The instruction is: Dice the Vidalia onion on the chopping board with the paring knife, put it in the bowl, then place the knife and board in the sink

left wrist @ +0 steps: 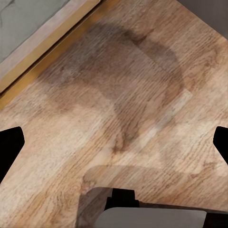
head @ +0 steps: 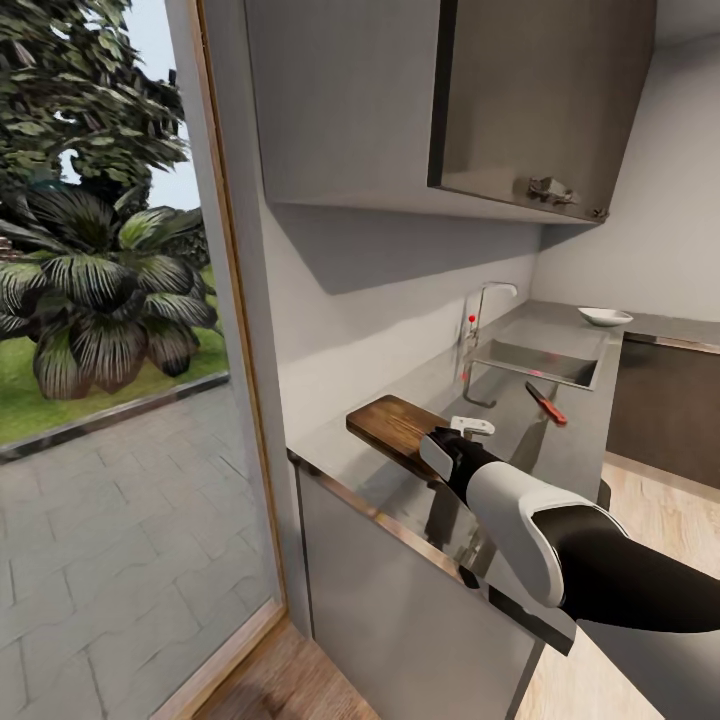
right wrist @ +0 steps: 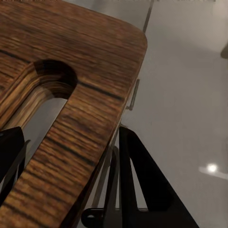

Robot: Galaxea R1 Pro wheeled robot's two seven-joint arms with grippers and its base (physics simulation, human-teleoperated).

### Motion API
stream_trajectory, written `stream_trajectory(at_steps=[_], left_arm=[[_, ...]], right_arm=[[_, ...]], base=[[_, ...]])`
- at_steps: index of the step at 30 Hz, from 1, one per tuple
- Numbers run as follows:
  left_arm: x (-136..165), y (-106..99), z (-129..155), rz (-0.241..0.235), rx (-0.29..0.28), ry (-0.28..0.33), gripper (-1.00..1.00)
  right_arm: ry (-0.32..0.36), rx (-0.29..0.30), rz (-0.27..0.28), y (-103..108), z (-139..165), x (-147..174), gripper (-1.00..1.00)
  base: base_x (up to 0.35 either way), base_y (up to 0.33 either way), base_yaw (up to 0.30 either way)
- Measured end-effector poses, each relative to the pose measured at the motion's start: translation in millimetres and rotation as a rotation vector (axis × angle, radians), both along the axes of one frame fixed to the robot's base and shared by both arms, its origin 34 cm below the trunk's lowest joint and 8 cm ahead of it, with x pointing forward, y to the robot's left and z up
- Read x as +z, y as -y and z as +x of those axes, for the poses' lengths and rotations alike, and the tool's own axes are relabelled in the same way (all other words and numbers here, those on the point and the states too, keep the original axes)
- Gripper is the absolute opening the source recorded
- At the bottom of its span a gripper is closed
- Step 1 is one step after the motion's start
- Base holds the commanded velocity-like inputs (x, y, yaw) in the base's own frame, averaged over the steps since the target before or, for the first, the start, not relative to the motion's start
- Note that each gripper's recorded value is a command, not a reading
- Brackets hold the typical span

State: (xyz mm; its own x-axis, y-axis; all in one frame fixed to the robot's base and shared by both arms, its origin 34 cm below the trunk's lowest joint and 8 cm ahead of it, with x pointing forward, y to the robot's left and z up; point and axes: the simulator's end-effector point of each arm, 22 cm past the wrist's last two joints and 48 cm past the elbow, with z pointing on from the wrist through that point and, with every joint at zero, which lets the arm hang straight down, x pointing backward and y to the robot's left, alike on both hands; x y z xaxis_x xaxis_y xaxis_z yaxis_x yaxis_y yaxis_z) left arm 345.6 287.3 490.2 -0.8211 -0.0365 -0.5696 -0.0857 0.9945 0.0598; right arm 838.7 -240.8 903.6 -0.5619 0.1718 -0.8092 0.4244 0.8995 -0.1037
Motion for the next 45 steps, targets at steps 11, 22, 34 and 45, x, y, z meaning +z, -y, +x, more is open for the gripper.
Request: stream_trajectory(at_steps=[11, 22, 34, 45], left_arm=[[0.0, 0.0, 0.1, 0.0, 0.0, 0.0, 1.0], [0.0, 0.1, 0.1, 0.0, 0.0, 0.0, 1.0], [-0.2, 0.0, -0.5, 0.0, 0.0, -0.001, 1.0], [0.5, 0.0, 0.8, 0.0, -0.001, 0.004, 1.0]], right_arm=[[-0.001, -0.002, 0.008, -0.6, 0.6, 1.4, -1.0], [0.003, -0.002, 0.01, -0.9, 1.6, 3.2, -1.0], [0.115, -0.044, -0.012, 36.1, 21.6, 50.9, -1.0], [0.198, -0.029, -0.005, 42.9, 36.6, 116.2, -1.0]], base=[[0.0, 0.0, 0.0], [0.0, 0.0, 0.0], [0.0, 0.0, 0.0], [0.0, 0.0, 0.0]])
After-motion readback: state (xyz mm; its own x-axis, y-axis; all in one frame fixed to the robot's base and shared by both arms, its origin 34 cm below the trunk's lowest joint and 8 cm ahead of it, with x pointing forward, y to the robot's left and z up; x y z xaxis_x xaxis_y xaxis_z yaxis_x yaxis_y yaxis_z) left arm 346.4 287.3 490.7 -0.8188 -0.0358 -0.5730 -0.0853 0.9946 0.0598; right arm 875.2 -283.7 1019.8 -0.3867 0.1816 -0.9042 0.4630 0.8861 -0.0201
